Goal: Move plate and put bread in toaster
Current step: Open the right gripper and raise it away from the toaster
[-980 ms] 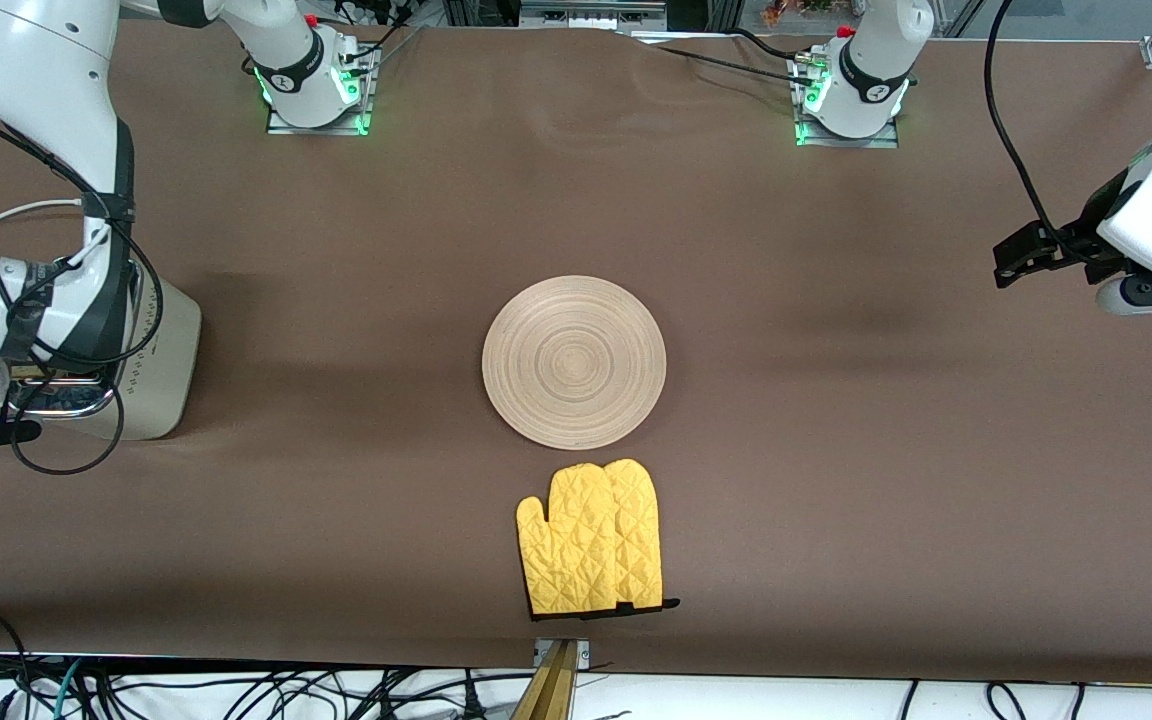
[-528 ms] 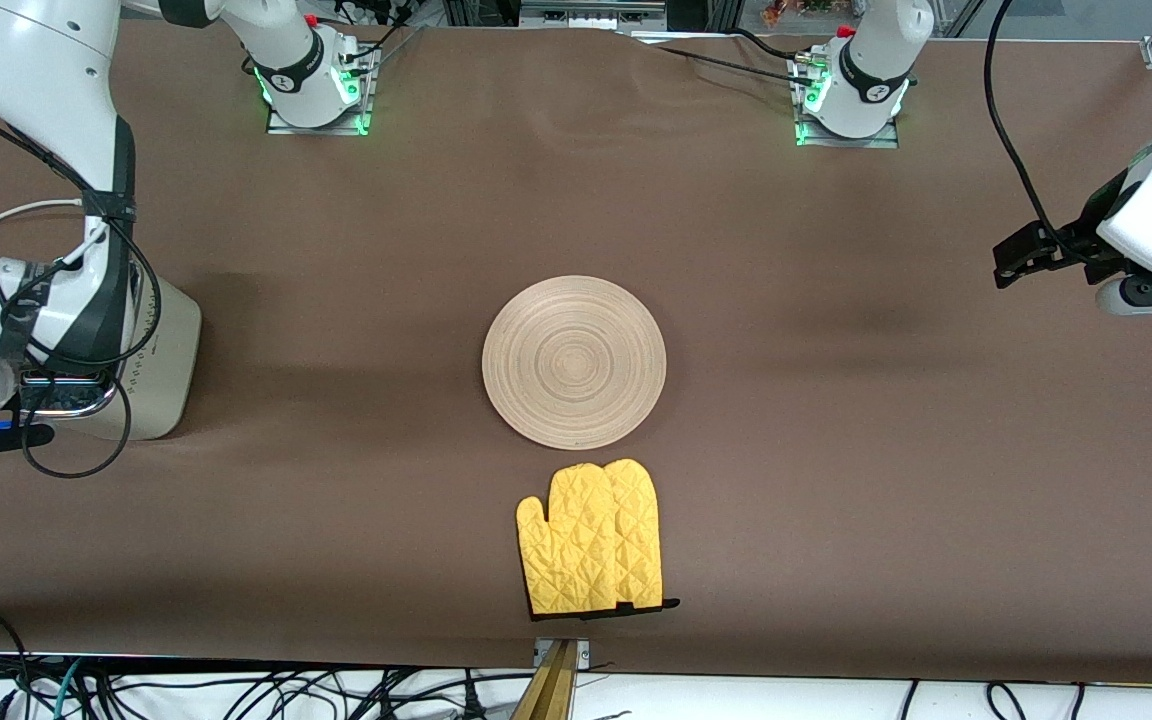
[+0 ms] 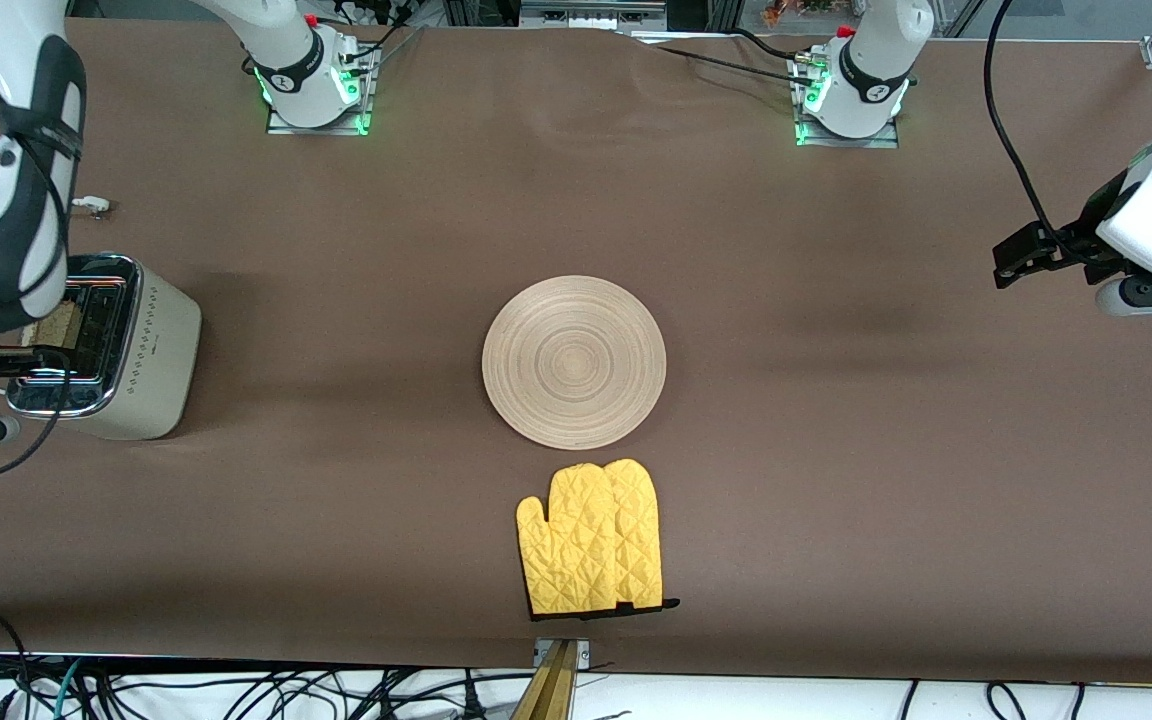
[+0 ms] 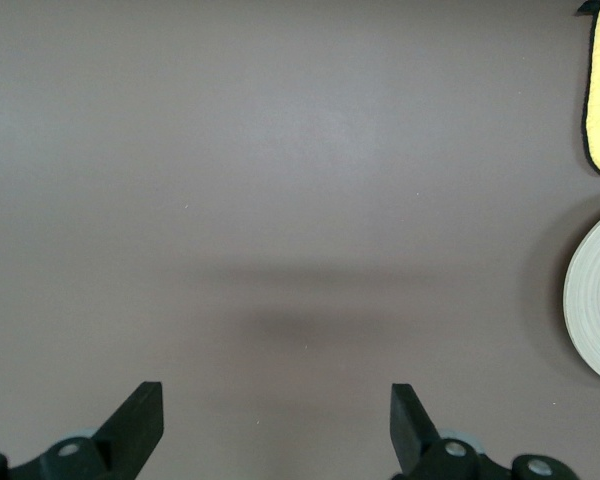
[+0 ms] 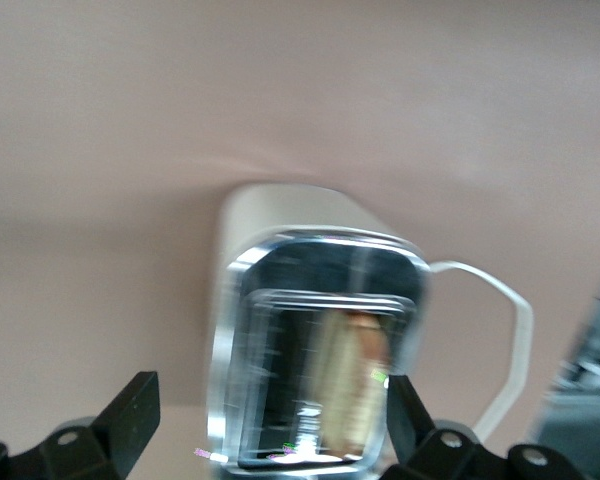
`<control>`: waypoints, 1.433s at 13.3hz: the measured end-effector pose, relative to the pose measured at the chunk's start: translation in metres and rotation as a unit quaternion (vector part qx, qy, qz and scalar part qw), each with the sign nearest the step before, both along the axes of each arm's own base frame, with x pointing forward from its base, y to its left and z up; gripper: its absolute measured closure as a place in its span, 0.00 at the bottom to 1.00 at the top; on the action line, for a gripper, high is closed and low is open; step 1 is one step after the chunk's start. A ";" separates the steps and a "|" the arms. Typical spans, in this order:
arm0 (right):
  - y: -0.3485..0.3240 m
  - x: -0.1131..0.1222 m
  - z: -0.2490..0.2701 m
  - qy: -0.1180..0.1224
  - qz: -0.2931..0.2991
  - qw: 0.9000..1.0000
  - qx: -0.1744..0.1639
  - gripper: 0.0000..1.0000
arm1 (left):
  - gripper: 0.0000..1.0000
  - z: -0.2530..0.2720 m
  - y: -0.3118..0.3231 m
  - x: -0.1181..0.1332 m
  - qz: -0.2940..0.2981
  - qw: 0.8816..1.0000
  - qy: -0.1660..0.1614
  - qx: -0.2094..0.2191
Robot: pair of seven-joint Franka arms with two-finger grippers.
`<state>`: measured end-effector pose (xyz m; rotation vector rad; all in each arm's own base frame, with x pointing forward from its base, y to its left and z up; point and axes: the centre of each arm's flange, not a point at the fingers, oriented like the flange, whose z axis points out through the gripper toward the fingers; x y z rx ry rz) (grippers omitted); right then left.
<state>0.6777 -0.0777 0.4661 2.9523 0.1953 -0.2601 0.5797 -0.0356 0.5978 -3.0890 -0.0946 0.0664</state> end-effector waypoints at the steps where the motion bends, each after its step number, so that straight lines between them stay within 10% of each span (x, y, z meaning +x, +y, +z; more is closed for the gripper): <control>1: 0.010 -0.002 0.002 0.000 -0.002 1.000 0.029 0.00 | 0.00 0.000 0.000 0.000 0.000 1.000 0.000 0.000; 8: 0.076 -0.008 0.027 -0.007 0.051 0.993 0.106 0.00 | 0.00 0.000 -0.002 0.000 -0.002 1.000 -0.001 0.000; 13: 0.057 -0.024 0.082 -0.083 0.070 0.987 0.118 0.00 | 0.00 0.000 -0.003 0.000 -0.003 1.000 -0.001 0.000; 19: 0.061 -0.057 0.102 -0.091 0.029 0.990 0.103 0.00 | 0.00 -0.001 -0.004 0.001 -0.004 1.000 -0.001 0.000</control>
